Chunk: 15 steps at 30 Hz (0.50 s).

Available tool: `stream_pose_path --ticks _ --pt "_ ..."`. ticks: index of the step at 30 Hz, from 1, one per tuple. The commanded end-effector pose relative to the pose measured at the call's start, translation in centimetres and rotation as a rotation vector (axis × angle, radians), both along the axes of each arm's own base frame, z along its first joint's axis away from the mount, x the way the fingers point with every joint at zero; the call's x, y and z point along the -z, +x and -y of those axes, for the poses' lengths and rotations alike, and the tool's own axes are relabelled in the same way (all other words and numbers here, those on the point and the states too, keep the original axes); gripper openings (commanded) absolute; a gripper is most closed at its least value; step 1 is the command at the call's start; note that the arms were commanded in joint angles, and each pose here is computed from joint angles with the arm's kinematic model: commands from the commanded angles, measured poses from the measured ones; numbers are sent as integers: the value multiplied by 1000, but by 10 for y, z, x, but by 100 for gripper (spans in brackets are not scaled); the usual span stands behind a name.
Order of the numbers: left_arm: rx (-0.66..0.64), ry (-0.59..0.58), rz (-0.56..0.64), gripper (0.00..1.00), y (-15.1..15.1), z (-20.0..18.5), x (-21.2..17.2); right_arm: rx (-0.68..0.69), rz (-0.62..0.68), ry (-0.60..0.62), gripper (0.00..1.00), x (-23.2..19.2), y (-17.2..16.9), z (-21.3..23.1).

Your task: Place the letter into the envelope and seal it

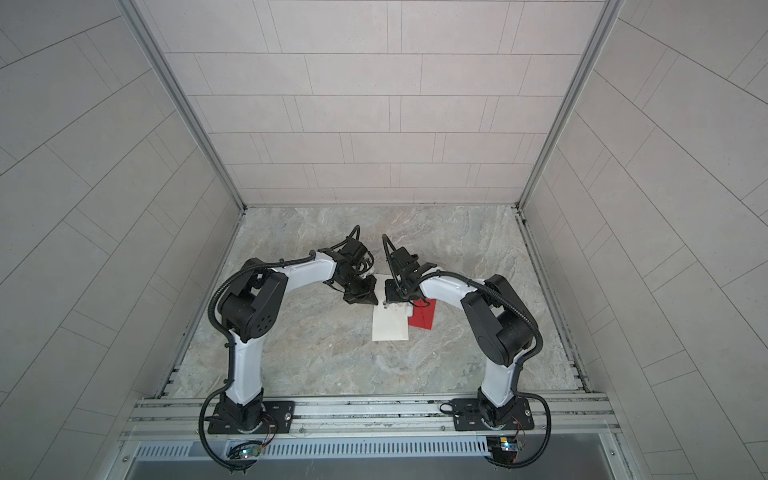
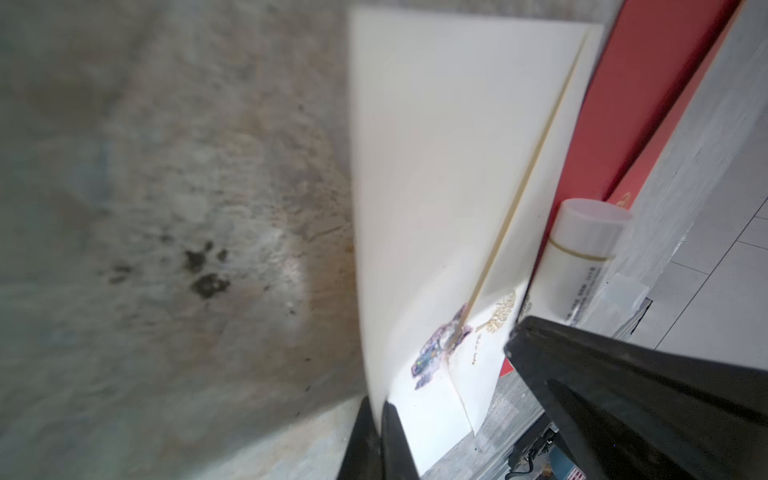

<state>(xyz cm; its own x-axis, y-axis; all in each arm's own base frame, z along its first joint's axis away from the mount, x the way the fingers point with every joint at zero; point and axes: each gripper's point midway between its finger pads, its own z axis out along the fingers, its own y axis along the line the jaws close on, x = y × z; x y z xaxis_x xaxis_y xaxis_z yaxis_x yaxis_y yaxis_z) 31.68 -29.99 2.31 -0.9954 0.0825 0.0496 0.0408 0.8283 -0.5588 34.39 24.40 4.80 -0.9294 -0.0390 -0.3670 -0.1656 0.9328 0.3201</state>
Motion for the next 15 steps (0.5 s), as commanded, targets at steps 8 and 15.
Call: stream_pose_path --ticks 8,15 --pt "21 18 -4 0 -2 0 1 -12 -66 6 5 14 -14 -2" --pt "20 18 -4 0 -1 1 2 -38 -132 -23 5 34 -26 1"
